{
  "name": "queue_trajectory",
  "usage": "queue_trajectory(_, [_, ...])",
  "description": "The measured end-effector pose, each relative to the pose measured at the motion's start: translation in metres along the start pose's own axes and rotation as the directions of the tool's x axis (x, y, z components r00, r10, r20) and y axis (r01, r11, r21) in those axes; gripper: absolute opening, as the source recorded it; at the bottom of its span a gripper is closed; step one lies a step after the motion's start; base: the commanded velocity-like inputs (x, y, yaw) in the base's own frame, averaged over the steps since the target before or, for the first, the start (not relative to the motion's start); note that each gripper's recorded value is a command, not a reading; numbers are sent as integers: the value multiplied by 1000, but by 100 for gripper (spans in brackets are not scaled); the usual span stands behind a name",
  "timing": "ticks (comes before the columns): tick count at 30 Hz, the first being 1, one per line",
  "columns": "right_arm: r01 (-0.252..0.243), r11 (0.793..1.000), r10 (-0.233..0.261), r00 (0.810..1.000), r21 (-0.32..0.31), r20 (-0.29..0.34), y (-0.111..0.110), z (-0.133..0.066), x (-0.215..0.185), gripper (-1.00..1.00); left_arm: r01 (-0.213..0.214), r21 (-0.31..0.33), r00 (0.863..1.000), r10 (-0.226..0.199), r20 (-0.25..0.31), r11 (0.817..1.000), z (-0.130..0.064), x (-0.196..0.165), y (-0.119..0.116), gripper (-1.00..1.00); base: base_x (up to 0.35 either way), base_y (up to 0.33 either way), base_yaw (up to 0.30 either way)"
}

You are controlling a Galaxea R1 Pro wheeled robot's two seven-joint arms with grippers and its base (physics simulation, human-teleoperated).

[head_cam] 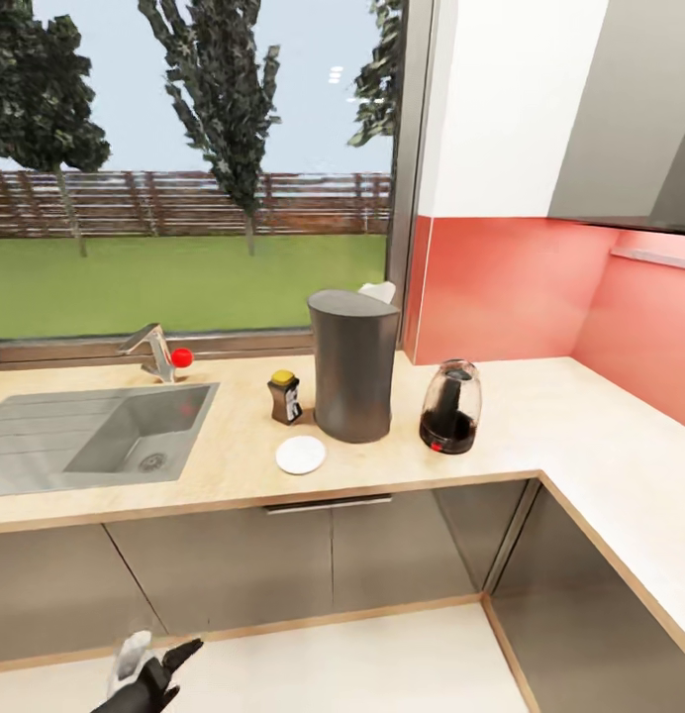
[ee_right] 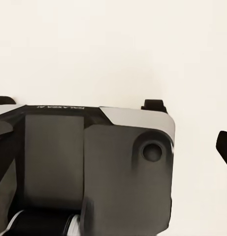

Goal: Set up a coffee station on the kitchen countertop: keep the coffee maker on the countertop, move the bottle of coffee from the kitchen shelf to the counter next to the coffee maker, place a paper coffee filter on top of the coffee maker, put the saucer next to the coffee maker with the coffee cup on the saucer, and place the electric kettle next to the coffee maker.

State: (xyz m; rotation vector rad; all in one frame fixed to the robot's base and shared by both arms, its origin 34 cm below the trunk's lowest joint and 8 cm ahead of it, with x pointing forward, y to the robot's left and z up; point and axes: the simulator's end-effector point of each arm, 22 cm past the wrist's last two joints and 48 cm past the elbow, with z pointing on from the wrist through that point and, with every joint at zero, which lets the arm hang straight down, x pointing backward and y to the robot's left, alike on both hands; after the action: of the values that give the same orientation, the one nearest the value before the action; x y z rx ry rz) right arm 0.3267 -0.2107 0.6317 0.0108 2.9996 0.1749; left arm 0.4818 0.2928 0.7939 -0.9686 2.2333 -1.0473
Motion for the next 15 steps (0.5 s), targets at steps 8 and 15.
queue_trajectory(8, [-1, 1000, 1, 1000, -1, -8, 0, 1, 3, 100, -249, -282, 968, 232, -93, 926, -30, 35, 123, 100, 0, 0, 182])
queue_trajectory(15, [-2, 1000, 2, 1000, -1, -15, 0, 3, 6, 100, -529, -478, 849, 454, -272, 702, -66, 52, 204, 100, 0, 0, 182])
